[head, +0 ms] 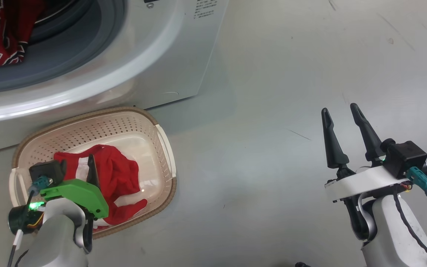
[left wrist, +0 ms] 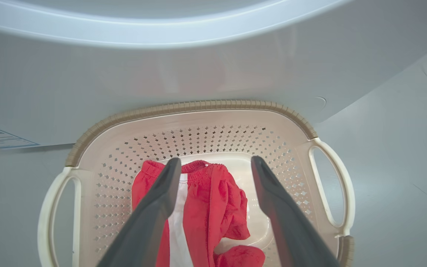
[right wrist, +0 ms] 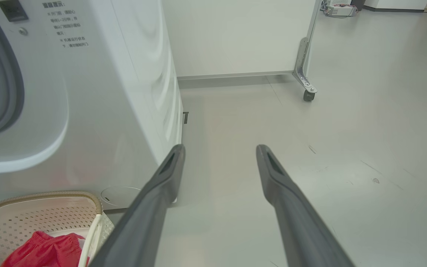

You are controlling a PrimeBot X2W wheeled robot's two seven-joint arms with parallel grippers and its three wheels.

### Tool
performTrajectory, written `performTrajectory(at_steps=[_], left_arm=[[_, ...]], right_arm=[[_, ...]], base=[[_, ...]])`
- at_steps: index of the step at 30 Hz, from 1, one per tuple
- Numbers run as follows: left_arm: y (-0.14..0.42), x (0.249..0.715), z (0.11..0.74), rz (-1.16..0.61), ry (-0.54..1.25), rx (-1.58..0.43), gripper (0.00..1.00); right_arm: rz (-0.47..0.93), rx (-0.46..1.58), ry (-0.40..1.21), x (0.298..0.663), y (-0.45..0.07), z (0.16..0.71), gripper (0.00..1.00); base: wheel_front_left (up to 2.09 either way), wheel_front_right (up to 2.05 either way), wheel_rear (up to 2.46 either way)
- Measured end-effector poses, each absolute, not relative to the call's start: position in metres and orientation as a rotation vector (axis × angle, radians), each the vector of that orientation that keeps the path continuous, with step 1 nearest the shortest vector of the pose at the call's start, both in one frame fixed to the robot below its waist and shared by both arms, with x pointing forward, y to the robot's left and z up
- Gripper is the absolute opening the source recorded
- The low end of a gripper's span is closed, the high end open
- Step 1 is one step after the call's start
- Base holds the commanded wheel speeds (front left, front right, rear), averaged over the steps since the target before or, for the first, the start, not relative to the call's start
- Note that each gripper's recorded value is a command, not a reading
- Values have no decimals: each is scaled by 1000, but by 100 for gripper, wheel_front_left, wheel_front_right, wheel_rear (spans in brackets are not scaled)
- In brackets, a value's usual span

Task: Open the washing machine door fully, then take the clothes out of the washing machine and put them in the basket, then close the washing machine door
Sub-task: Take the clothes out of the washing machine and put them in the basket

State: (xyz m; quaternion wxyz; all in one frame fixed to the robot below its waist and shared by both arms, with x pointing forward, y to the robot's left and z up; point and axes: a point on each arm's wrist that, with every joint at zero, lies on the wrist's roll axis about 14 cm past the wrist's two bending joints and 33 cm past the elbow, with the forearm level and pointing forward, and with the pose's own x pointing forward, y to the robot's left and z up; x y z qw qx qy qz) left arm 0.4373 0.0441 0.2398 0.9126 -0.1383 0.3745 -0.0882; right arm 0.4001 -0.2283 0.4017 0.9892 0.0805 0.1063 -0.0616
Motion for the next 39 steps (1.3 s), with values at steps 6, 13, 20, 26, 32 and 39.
performTrajectory(at_steps=[6, 13, 20, 26, 32, 39], left_arm=[[49, 443, 258, -190, 699, -278, 100], [58, 457, 292, -184, 580, -275, 100], [65, 478, 351, -196, 396, -264, 100], [76, 488, 407, -181, 229, -270, 100], [90, 470, 430, -154, 166, -253, 100], [102, 449, 451, -132, 108, -247, 100]], right_arm=[[-117, 169, 190, 402, -226, 409, 100], [-87, 163, 165, 402, -220, 419, 100], [-57, 153, 147, 396, -212, 427, 100], [-29, 153, 128, 391, -203, 435, 100], [-12, 143, 107, 385, -200, 444, 100], [-7, 137, 90, 376, -195, 451, 100]], base=[[0, 0, 0], [0, 0, 0], [0, 0, 0], [0, 0, 0], [0, 0, 0], [0, 0, 0]])
